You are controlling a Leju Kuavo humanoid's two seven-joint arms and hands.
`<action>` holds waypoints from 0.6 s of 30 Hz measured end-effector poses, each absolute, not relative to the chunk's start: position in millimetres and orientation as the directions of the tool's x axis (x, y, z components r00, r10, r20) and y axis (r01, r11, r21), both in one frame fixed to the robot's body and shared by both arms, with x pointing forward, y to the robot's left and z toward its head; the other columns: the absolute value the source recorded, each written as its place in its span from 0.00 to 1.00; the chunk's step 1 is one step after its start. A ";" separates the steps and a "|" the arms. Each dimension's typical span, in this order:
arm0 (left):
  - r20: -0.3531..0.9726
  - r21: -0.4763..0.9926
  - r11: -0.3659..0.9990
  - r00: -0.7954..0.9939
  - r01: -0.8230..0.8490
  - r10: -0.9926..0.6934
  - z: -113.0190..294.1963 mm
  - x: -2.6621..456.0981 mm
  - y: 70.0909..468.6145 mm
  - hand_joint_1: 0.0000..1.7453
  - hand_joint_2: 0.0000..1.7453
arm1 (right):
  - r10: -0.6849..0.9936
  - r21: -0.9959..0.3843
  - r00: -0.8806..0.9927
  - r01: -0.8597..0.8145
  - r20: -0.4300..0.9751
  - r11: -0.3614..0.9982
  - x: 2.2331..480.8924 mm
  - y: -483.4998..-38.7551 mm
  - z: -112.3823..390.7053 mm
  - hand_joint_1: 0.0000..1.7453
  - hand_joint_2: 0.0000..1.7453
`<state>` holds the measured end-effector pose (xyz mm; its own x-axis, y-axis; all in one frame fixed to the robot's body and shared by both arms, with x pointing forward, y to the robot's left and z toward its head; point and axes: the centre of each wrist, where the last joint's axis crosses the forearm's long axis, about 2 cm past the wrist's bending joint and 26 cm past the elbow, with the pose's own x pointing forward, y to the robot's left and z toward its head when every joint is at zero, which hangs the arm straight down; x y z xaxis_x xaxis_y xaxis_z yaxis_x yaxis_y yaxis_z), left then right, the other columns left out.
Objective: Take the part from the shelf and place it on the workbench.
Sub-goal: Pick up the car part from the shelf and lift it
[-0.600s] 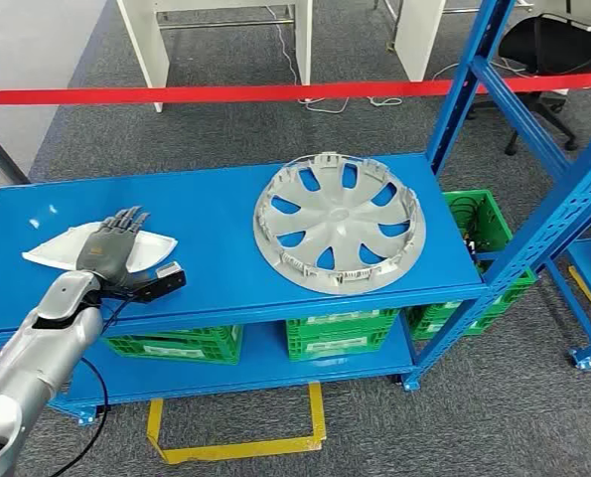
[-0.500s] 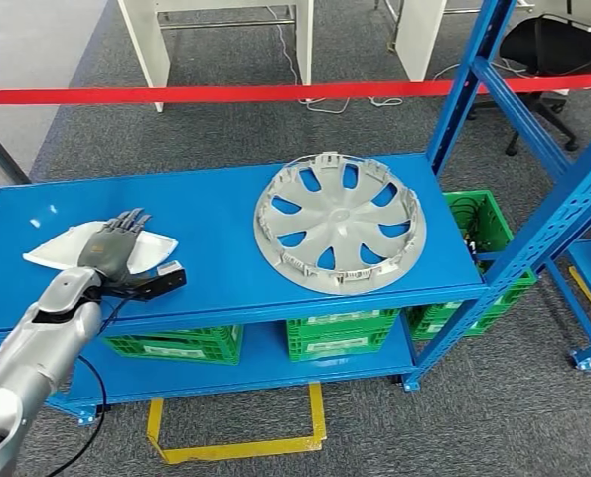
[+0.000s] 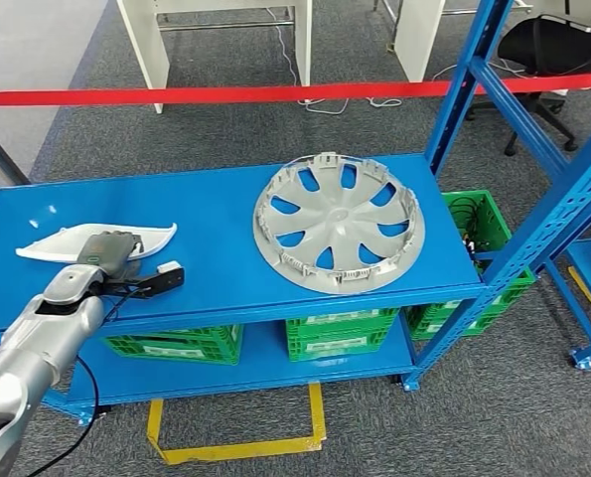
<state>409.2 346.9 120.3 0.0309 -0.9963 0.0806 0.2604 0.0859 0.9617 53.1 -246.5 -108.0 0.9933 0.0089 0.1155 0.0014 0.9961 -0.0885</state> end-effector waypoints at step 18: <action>0.140 0.981 0.128 -0.075 0.145 -0.987 119.0 409.5 337.3 1.00 1.00 | 0.009 -0.088 0.993 0.002 0.119 0.996 52.5 -247.0 -108.2 0.00 1.00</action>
